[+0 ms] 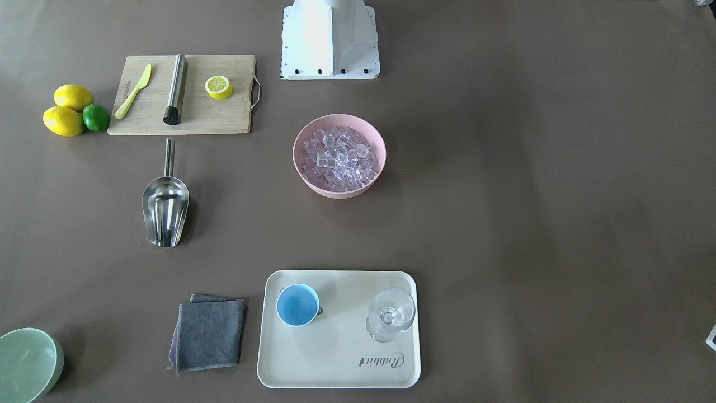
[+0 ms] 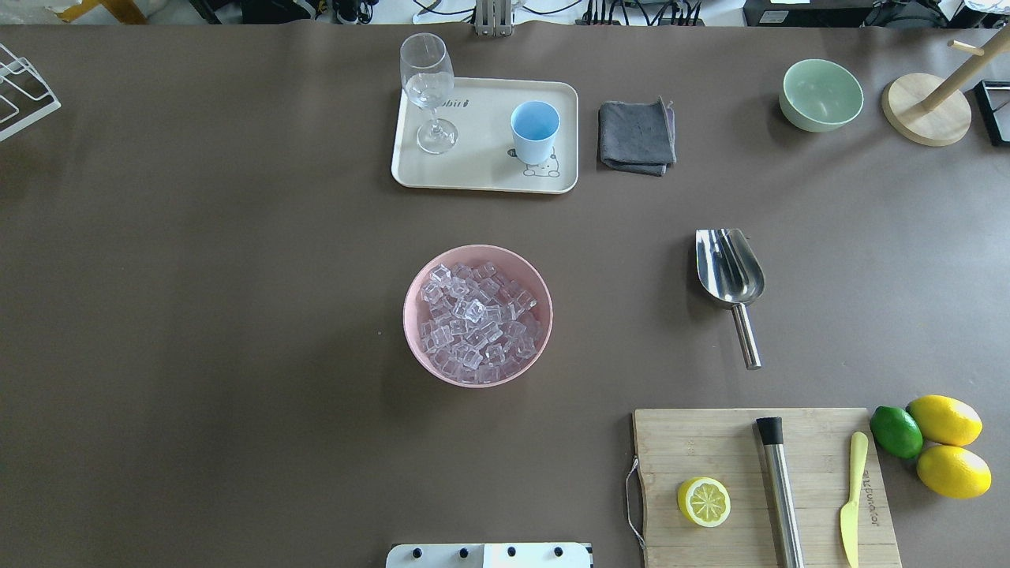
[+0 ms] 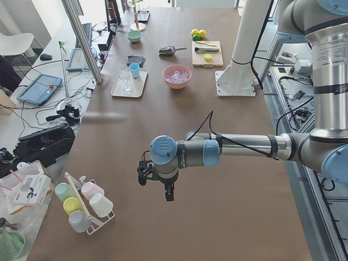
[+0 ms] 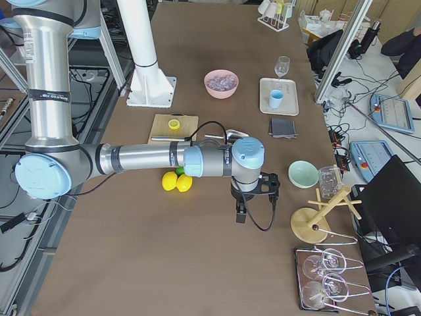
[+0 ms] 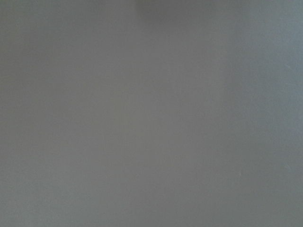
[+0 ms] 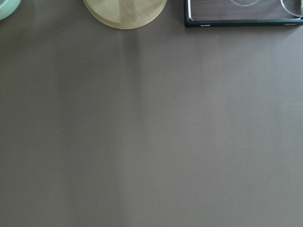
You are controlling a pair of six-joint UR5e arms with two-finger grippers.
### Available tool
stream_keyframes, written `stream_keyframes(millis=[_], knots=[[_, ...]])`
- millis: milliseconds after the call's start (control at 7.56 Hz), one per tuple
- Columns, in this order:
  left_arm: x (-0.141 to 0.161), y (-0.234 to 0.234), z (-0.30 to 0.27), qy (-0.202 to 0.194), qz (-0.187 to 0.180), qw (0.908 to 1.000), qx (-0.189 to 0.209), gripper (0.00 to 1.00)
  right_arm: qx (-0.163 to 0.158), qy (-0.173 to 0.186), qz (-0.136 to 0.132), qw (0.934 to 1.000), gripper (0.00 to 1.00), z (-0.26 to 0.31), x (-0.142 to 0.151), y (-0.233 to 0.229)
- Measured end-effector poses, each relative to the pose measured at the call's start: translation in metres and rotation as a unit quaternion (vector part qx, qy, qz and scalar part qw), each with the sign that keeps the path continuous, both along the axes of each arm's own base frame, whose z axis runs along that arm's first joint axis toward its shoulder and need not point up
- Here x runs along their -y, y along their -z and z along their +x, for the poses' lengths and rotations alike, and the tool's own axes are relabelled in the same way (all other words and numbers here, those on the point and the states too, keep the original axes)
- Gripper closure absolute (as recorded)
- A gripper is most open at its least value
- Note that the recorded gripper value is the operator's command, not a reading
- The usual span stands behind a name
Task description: Put ice in cup with scoop
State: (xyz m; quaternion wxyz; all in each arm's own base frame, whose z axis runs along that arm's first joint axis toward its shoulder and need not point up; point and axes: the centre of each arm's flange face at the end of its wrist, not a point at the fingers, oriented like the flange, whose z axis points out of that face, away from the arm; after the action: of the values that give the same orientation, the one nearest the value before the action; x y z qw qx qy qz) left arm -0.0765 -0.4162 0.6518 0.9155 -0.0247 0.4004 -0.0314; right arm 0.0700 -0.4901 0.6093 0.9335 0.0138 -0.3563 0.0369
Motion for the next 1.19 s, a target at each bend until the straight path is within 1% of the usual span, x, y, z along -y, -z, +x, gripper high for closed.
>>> stream_keyframes(millis=[397, 529, 794, 1191], knots=[[0.006, 0.004, 0.008, -0.046, 0.043, 0.9980, 0.006, 0.02, 0.000, 0.002, 0.001, 1.0000, 0.00, 0.000, -0.003, -0.001], [0.007, 0.004, 0.008, -0.053, 0.050, 0.9973, 0.005, 0.01, 0.000, 0.002, 0.002, 1.0000, 0.00, 0.000, -0.003, 0.000], [0.006, 0.005, 0.009, -0.057, 0.053, 0.9970, 0.003, 0.02, 0.000, 0.002, 0.007, 1.0000, 0.00, 0.000, -0.003, 0.005], [0.006, 0.001, 0.007, -0.054, 0.048, 0.9974, 0.003, 0.02, 0.004, 0.006, 0.024, 0.9997, 0.00, -0.008, -0.002, 0.026]])
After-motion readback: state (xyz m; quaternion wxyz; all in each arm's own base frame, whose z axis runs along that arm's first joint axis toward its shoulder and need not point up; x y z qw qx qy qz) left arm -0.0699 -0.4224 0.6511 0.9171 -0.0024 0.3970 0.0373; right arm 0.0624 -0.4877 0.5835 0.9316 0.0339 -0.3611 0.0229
